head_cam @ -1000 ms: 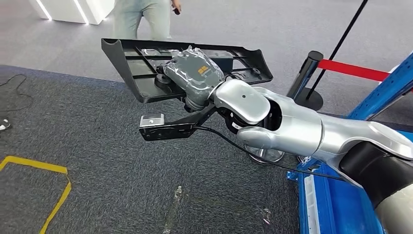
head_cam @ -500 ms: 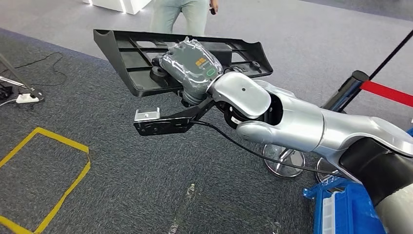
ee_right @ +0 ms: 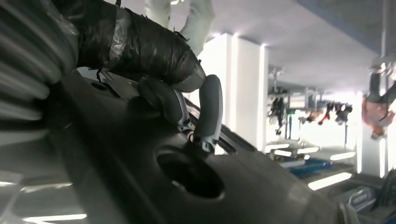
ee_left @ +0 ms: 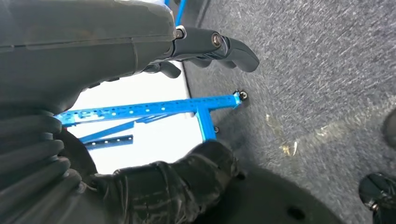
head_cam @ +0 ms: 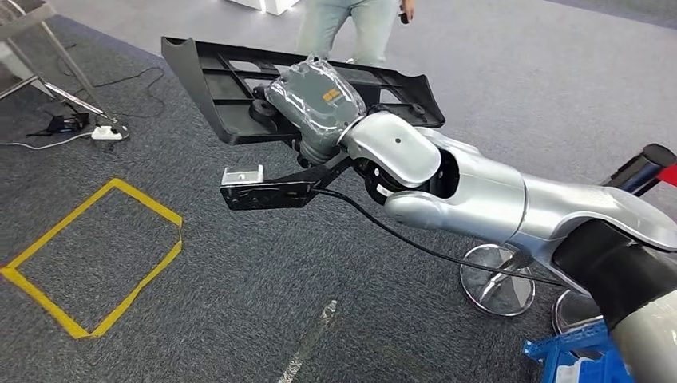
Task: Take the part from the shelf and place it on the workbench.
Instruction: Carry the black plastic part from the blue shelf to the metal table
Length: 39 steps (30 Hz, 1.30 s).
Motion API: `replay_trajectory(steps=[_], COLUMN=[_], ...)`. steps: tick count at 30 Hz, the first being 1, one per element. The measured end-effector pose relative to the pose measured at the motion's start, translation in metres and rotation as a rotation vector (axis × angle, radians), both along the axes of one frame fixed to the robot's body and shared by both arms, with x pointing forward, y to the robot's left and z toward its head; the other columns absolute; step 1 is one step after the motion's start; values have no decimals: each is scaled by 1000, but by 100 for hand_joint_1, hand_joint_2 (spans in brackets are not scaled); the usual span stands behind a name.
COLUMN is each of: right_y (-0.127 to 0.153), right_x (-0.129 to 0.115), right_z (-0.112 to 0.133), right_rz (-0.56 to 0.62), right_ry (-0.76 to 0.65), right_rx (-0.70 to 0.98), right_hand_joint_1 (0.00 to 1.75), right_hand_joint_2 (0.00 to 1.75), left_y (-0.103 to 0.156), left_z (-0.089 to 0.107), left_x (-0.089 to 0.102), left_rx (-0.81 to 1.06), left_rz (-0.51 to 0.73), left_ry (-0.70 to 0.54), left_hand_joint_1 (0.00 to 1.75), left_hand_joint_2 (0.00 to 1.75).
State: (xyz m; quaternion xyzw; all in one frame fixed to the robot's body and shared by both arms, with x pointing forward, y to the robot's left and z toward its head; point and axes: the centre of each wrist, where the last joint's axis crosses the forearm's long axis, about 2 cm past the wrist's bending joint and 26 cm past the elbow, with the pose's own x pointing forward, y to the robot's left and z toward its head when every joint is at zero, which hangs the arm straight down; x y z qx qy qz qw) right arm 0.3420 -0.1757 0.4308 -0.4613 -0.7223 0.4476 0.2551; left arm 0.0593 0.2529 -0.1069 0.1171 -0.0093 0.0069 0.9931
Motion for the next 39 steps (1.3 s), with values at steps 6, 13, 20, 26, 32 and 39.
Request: replay_trajectory(steps=[6,13,20,26,32,39], right_y=[-4,-7,-8,-8,-8,-9], right_x=[1,1,2,3,5,6], right_z=[6,12,12,12,13,13], right_rz=[-26,-35,-42,-38,-29,-22], right_ry=[1,-6,8,21,33,43], right_rx=[19,26,32,34,37,35], right_hand_joint_1=[175,175,175,175,175,175], right_hand_joint_2=[175,175,175,175,175,175], left_y=[0,4,8,10,13,13], left_z=[0,0,0,-1,-1,0], left_x=[0,2,3,1,1,2], left_rx=[4,5,22,11,31,43], left_rz=[0,10,13,7,12,17], left_ry=[1,34,44,40,51,62], left_hand_joint_1=[0,0,0,0,0,0], left_hand_joint_2=[175,175,175,175,175,175])
